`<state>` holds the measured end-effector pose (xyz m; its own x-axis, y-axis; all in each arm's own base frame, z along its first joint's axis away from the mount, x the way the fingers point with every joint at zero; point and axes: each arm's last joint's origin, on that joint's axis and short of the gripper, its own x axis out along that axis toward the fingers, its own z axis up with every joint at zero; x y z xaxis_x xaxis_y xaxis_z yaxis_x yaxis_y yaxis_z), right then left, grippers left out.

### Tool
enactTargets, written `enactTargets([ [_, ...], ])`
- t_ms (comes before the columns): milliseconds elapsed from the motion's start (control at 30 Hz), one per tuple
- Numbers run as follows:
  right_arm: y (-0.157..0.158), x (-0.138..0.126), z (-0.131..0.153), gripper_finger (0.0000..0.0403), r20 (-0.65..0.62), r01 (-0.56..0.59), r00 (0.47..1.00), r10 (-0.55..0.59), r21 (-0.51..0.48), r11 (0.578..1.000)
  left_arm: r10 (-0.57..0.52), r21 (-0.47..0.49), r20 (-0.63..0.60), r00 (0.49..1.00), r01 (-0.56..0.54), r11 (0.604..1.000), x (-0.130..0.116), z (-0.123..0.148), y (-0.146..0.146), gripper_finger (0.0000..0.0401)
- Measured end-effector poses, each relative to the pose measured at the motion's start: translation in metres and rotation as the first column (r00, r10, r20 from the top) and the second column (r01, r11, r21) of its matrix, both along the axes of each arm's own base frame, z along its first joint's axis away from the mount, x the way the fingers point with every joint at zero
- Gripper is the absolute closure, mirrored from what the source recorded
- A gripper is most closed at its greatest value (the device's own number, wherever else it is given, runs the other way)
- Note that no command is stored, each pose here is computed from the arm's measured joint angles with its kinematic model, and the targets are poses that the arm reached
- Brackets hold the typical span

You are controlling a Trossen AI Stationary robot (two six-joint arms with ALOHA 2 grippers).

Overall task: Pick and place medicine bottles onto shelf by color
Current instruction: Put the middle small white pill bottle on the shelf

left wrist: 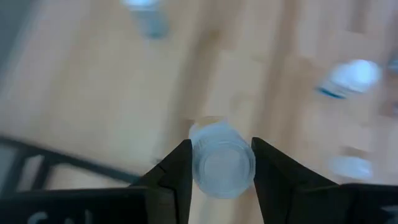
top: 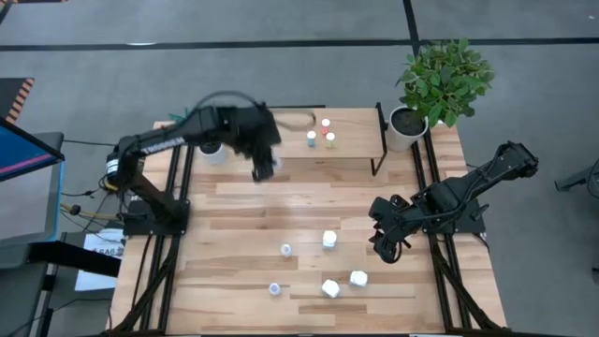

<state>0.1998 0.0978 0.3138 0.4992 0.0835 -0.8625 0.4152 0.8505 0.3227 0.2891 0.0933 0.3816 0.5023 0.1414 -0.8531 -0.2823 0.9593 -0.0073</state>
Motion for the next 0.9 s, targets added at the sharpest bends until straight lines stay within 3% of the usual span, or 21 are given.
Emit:
enactTargets([
  [200, 0.000, 0.000, 0.000, 0.0170, 0.000, 0.031, 1.000, -0.031, 0.017, 0.999, 0.074, 0.059, -0.031, 0.997, -0.072, 0.996, -0.012, -0.006, 0.061, 0.0295],
  [400, -0.004, 0.005, 0.001, 0.0170, 0.024, 0.060, 0.998, -0.061, 0.030, 0.998, 0.041, 0.034, -0.112, 0.993, -0.038, 0.999, 0.009, -0.014, 0.103, 0.0294],
  [900, -0.009, 0.007, 0.001, 0.0170, 0.024, 0.082, 0.996, -0.083, 0.029, 0.996, -0.042, -0.024, -0.199, 0.979, 0.038, 0.999, 0.050, -0.038, 0.132, 0.0293],
])
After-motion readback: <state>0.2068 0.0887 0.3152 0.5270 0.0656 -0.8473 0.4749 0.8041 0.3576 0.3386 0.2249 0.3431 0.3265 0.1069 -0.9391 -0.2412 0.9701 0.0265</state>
